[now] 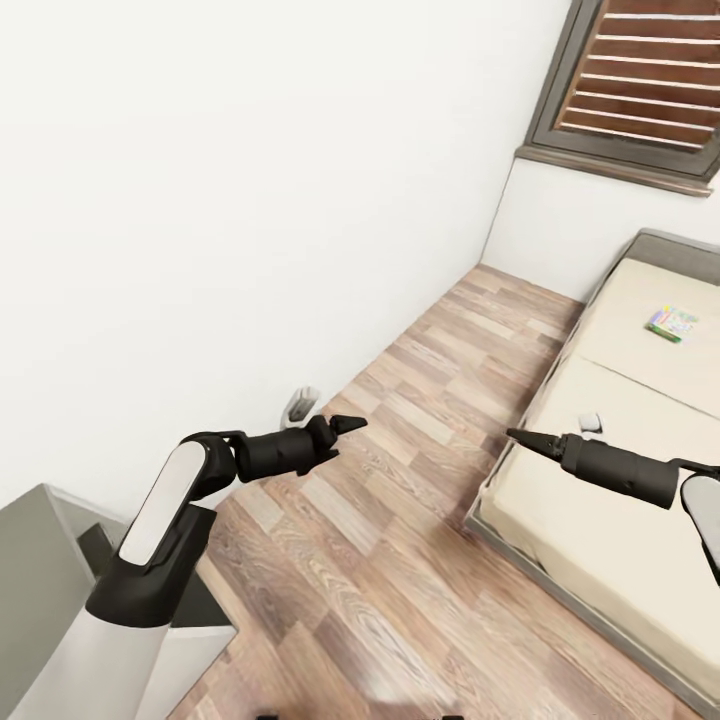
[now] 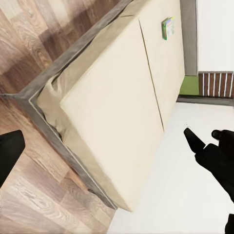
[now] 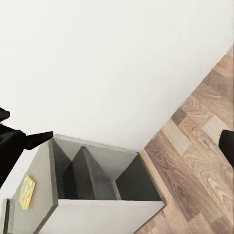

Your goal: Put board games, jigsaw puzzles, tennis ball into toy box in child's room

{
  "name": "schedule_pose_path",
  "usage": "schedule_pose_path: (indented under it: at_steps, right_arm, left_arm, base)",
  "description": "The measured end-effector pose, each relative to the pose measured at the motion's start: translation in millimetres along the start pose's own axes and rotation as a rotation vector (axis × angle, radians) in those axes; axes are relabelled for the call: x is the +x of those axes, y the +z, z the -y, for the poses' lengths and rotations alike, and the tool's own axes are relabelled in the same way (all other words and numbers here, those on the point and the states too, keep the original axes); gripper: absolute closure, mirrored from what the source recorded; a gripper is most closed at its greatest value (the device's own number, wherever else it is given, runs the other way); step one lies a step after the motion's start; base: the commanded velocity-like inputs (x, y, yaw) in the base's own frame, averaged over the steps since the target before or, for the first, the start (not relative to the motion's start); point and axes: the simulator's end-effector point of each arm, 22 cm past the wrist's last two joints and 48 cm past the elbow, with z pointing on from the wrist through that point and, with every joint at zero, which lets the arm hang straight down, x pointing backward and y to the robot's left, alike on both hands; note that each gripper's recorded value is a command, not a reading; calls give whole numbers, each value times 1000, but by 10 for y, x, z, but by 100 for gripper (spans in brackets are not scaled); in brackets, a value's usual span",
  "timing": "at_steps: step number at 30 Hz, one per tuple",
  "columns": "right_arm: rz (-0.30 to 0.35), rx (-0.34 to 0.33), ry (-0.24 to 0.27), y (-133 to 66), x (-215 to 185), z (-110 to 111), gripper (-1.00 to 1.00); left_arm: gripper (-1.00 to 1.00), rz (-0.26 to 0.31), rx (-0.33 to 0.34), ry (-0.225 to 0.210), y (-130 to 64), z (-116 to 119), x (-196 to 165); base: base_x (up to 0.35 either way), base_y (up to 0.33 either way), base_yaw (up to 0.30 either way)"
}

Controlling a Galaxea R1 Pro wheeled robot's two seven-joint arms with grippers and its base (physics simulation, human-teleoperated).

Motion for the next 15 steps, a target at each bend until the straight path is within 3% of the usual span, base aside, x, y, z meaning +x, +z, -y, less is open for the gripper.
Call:
schedule_pose_path:
  at_steps: [7, 15]
  right_arm:
    - [3, 74, 15, 10, -30, 197, -100]
    - [-18, 154, 39, 132, 16, 408, -100]
  left_arm:
    - [-100, -7, -38, -19, 6, -185, -12]
    - [-100, -18, -134, -60, -37, -684, -66]
  base:
    - [0, 0, -293]
    - [0, 0, -293]
